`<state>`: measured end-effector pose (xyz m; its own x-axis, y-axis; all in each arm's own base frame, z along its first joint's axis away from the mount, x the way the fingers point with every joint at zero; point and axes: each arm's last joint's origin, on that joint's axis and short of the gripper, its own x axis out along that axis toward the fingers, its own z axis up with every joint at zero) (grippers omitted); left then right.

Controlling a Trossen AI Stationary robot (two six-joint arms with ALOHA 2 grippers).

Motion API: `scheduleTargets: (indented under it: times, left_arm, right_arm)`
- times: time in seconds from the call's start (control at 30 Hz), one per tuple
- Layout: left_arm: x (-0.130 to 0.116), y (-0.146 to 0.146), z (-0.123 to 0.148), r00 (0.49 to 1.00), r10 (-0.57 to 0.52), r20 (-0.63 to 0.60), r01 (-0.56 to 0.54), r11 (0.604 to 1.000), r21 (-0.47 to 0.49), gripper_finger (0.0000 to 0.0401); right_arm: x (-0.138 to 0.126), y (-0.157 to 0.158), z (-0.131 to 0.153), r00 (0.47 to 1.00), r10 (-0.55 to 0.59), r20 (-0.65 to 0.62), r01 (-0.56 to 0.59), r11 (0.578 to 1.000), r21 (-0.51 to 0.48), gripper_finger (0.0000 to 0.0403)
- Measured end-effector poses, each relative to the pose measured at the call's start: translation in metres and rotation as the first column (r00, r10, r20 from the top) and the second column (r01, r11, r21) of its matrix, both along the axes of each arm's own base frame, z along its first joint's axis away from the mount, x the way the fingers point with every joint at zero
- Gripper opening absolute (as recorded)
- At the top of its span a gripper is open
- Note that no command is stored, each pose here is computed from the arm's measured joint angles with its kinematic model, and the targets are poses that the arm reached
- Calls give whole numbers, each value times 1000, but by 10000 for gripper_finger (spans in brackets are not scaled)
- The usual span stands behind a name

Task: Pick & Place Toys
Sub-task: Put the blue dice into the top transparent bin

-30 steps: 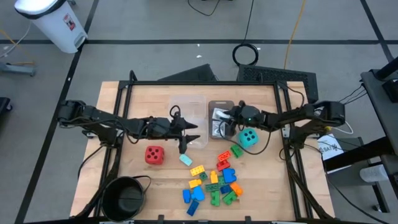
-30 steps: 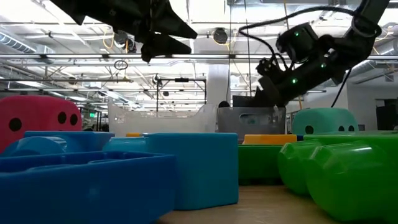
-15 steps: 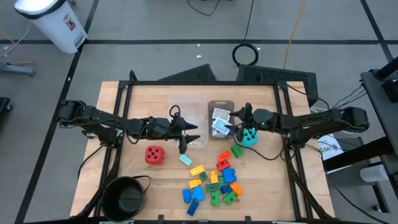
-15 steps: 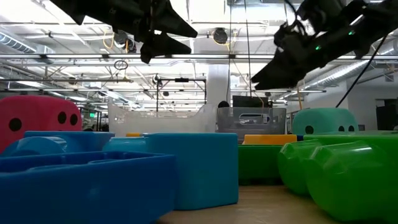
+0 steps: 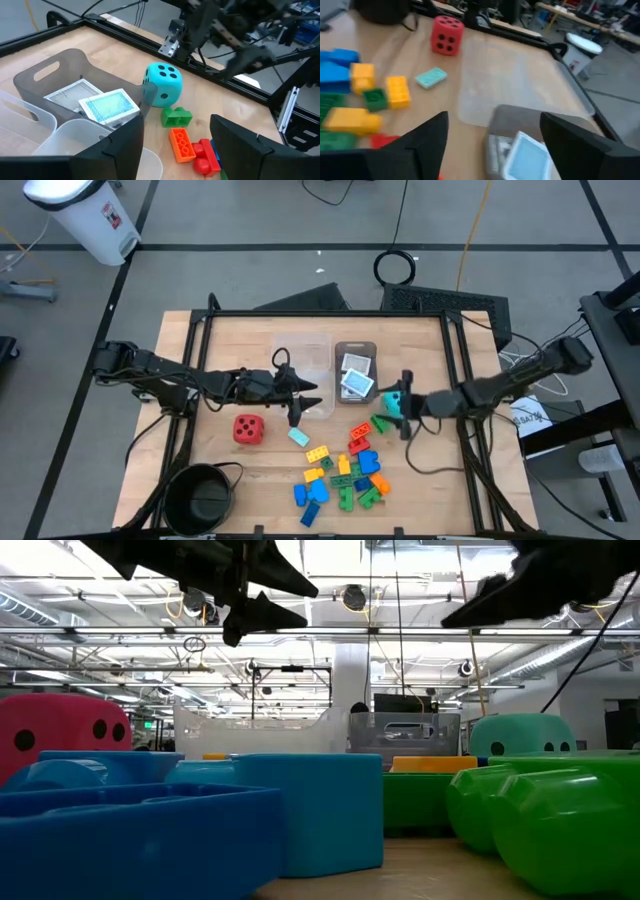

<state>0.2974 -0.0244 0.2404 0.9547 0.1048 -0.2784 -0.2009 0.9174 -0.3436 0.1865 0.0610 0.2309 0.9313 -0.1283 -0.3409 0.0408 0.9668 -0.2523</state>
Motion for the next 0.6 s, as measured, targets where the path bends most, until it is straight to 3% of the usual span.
scheduleTargets:
  times: [0.13, 0.33, 0.6]
  left_arm:
    - [0, 0, 0, 1000, 0, 0, 0, 1000, 0, 232]
    - [0, 0, 0, 1000, 0, 0, 0, 1000, -1, 232]
    - [0, 0, 0, 1000, -1, 1, 1, 1000, -5, 232]
  right_arm:
    - [1, 21, 18, 997, -4, -76, 6, 1000, 25, 341]
    - [-1, 38, 22, 961, -9, -277, -29, 991, -132, 376]
    - [-15, 29, -6, 824, -166, -542, 51, 974, -222, 377]
